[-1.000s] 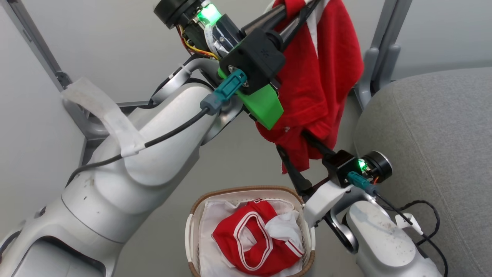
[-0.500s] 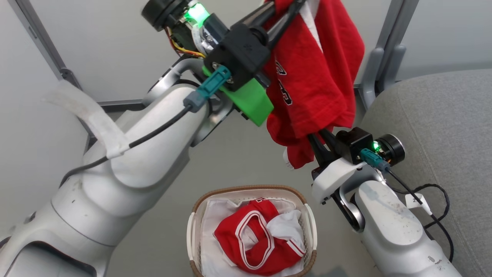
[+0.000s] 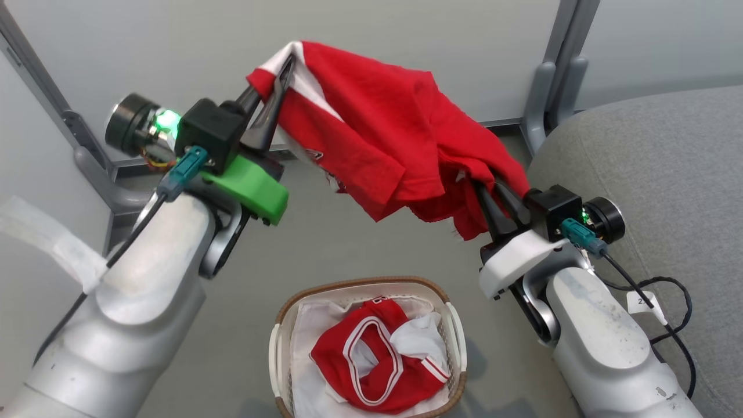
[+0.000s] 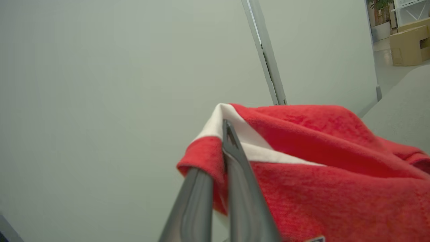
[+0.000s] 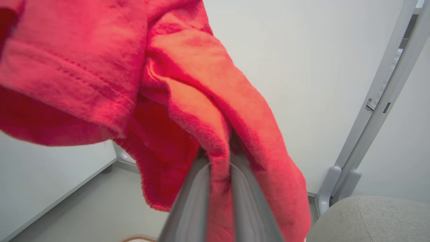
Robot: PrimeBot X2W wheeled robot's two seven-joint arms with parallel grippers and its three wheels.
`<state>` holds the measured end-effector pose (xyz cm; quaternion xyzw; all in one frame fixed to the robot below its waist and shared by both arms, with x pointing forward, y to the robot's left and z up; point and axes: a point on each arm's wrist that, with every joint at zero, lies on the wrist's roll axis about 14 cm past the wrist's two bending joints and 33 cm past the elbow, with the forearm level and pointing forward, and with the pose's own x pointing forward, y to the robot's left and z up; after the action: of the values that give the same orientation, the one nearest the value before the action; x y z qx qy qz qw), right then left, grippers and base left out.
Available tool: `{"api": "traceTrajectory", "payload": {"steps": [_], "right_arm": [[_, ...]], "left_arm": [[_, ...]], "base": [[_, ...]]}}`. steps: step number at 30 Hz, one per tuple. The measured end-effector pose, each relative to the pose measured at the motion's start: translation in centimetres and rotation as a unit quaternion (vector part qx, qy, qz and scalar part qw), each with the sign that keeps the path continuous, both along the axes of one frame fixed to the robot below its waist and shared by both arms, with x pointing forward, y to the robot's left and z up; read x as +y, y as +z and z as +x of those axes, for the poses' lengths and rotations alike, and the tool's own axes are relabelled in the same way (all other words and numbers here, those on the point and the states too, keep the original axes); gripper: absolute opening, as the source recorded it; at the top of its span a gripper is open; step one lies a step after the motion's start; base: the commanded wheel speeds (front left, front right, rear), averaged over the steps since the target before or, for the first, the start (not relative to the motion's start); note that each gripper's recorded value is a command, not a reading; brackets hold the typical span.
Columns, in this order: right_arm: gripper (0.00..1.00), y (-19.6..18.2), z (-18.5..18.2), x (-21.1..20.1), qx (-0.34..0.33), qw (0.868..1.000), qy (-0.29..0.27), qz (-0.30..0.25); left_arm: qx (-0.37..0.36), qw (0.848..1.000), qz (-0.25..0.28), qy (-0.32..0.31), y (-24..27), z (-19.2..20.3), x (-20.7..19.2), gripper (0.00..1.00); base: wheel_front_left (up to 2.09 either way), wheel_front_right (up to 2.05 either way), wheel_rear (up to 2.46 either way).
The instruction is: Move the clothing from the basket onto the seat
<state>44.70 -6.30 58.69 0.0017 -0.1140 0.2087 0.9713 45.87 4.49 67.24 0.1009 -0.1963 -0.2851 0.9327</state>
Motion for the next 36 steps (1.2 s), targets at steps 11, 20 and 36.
{"api": "traceTrajectory", "payload": {"steps": [11,20,36], "right_arm": [[0.0,1.5,-0.4,-1.0,-0.022,1.0,-0.013,0.016],[0.0,1.3,-0.1,-3.6,-0.023,0.998,-0.052,0.011],[0.0,-0.2,0.1,-9.5,-0.013,0.99,-0.14,-0.011]], "left_arm": [[0.115,0.99,-0.075,0.033,-7.9,-1.6,1.7,1.0],[0.184,0.975,-0.117,0.034,-12.6,-4.5,1.3,1.0],[0.229,0.966,-0.121,0.019,-16.3,-6.5,0.0,1.0]], "base": [[0.0,0.0,0.0],[0.0,0.0,0.0],[0.0,0.0,0.0]]}}
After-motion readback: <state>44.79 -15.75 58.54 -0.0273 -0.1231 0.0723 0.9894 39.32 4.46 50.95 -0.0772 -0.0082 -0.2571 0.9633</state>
